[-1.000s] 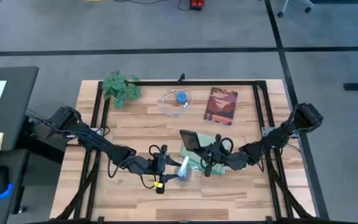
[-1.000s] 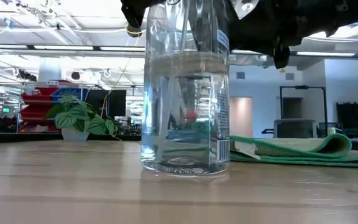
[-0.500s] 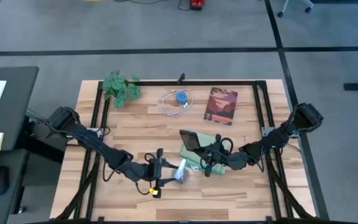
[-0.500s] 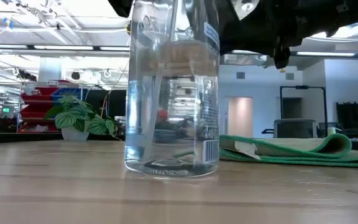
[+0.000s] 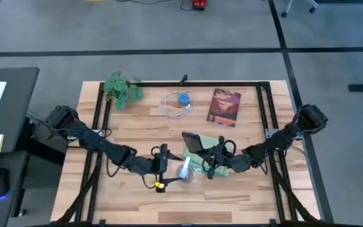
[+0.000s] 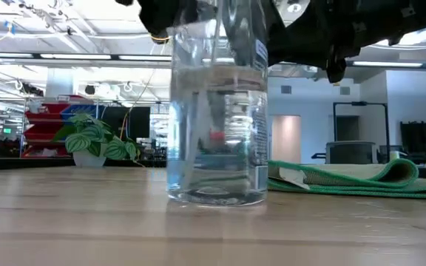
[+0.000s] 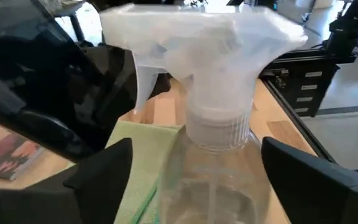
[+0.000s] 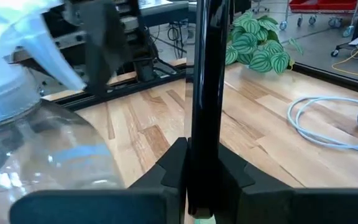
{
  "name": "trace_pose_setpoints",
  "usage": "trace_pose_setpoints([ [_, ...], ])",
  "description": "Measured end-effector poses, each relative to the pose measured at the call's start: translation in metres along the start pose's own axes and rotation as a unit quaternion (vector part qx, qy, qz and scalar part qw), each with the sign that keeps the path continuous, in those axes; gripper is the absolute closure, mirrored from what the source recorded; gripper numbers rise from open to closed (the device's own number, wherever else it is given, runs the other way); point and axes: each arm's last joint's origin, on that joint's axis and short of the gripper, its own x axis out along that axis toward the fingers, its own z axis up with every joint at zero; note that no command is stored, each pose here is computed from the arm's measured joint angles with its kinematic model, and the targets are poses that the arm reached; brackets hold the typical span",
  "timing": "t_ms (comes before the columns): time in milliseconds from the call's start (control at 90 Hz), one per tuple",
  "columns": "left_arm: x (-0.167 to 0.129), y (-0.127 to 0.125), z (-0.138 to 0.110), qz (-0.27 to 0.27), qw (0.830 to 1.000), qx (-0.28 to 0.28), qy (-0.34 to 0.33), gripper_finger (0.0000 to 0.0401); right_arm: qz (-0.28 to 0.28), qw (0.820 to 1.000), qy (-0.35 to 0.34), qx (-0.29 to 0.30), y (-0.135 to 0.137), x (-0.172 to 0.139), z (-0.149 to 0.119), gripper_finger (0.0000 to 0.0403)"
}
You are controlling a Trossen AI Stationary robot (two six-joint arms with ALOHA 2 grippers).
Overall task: Apply microfiber cloth
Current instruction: Spray the front of the black cellphone with the spray bottle
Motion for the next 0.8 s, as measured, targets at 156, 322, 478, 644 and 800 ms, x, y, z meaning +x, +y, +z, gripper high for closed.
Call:
trace_pose_setpoints([
  [156, 0.003, 0.006, 0.001, 0.004, 1.0, 0.005, -0.002, 0.0061, 0.0, 1.0, 0.0, 0.0, 0.0, 0.0, 0.0, 0.0371],
  [322, 0.002, 0.004, 0.009, -0.015, 0.999, 0.033, -0.04, 0.0061, 0.0, 1.0, 0.0, 0.0, 0.0, 0.0, 0.0, 0.0371],
  [478, 0.001, 0.003, 0.01, -0.017, 0.997, 0.049, -0.048, 0.0061, 0.0, 1.0, 0.001, 0.0, 0.0, 0.0, 0.0, 0.0371],
  [644, 0.002, 0.004, 0.011, -0.015, 0.998, 0.019, -0.05, 0.0061, 0.0, 1.0, 0.001, 0.0, 0.0, 0.0, 0.0, 0.0371],
  [800, 0.002, 0.004, 0.01, -0.014, 0.999, 0.012, -0.048, 0.0061, 0.0, 1.0, 0.001, 0.0, 0.0, 0.0, 0.0, 0.0371],
])
